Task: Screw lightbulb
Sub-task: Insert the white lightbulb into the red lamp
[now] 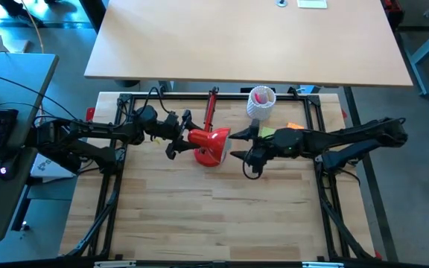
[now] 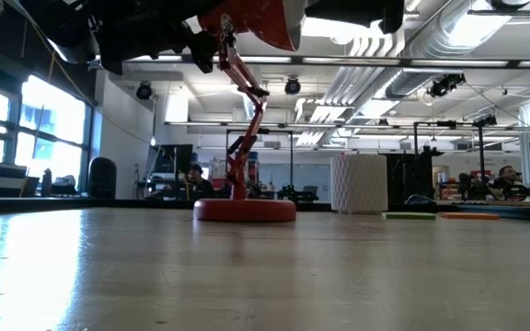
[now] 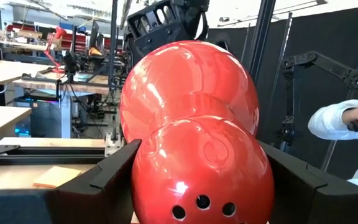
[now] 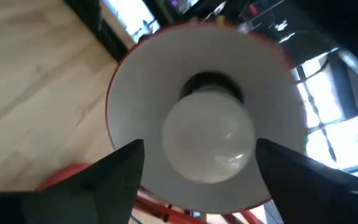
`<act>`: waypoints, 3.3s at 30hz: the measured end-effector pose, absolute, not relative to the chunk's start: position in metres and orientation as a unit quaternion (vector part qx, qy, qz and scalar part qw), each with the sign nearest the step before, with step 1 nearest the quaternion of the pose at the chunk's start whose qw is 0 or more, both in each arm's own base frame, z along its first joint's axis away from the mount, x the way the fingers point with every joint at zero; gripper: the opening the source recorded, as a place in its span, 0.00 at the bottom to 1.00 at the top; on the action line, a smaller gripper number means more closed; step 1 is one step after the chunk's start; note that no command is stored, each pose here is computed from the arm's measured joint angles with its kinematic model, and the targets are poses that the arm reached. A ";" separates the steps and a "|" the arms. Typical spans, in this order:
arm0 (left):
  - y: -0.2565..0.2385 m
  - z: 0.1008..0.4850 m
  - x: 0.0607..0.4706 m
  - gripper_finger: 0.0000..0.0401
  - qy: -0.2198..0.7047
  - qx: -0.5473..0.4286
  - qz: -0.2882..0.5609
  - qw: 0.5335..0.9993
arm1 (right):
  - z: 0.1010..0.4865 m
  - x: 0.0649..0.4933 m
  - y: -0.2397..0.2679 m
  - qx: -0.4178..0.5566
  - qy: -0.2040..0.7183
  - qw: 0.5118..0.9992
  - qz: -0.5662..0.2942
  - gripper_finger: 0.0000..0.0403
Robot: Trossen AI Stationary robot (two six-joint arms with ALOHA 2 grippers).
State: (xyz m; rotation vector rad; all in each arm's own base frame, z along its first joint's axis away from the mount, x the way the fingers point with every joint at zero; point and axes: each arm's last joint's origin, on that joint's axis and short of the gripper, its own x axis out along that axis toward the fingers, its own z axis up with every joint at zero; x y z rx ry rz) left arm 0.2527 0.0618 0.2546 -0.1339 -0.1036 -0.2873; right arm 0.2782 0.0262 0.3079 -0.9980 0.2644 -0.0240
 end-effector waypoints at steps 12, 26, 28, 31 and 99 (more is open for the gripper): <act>0.062 0.254 0.253 0.63 -0.052 -0.068 -0.139 0.987 | 0.297 0.299 0.026 -0.637 0.129 0.759 -0.033 0.78; 0.062 0.254 0.253 0.63 -0.050 -0.069 -0.139 0.987 | 0.292 0.305 0.028 -0.523 0.116 0.843 -0.053 0.62; 0.062 0.254 0.252 0.63 -0.051 -0.070 -0.139 0.987 | 0.293 0.305 0.028 -0.465 0.110 0.876 -0.061 0.62; 0.062 0.254 0.252 0.63 -0.050 -0.072 -0.138 0.986 | 0.295 0.306 0.028 -0.337 0.089 0.934 -0.075 0.62; 0.062 0.255 0.253 0.63 -0.054 -0.065 -0.140 0.987 | 0.328 0.279 0.030 -0.290 0.029 0.953 -0.087 0.59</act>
